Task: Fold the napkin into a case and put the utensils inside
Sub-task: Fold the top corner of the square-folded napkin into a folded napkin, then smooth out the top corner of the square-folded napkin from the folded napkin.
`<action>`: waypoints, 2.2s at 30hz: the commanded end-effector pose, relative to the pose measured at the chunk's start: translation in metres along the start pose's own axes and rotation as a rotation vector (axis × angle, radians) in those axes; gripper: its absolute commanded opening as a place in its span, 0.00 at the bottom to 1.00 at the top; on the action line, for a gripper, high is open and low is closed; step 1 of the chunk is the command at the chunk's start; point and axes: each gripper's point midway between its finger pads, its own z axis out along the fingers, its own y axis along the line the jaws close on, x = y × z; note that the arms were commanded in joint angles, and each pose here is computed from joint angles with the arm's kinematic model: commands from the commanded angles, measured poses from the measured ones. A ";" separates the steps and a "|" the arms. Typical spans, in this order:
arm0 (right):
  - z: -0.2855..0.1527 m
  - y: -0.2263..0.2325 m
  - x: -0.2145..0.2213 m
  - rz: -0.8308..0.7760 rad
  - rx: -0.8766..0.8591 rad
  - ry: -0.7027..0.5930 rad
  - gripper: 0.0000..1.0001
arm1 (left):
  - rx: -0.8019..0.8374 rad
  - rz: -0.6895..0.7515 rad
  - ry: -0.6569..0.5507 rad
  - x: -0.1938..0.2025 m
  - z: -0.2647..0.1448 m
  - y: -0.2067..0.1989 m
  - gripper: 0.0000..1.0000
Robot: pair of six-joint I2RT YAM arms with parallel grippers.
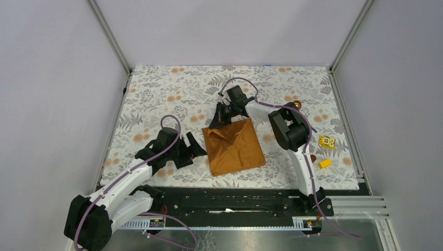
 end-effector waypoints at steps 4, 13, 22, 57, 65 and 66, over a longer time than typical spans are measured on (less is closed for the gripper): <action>0.012 0.023 0.005 -0.036 -0.070 0.049 0.00 | 0.021 0.003 -0.021 -0.005 0.001 -0.003 0.92; 0.018 0.020 0.004 -0.041 -0.056 0.047 0.07 | 0.033 0.003 -0.019 -0.006 0.001 -0.006 0.92; 0.000 0.047 0.002 -0.079 -0.082 0.044 0.45 | 0.068 0.024 -0.012 -0.011 0.003 -0.017 0.92; -0.113 -0.032 -0.028 -0.041 0.044 -0.197 0.66 | -0.083 -0.005 0.018 -0.112 0.146 -0.004 0.07; -0.082 0.064 0.072 -0.103 -0.167 -0.084 0.80 | -0.107 -0.025 -0.004 -0.107 0.140 0.007 0.00; -0.074 0.068 0.088 -0.085 -0.206 -0.064 0.80 | -0.109 -0.027 -0.009 -0.107 0.139 0.008 0.00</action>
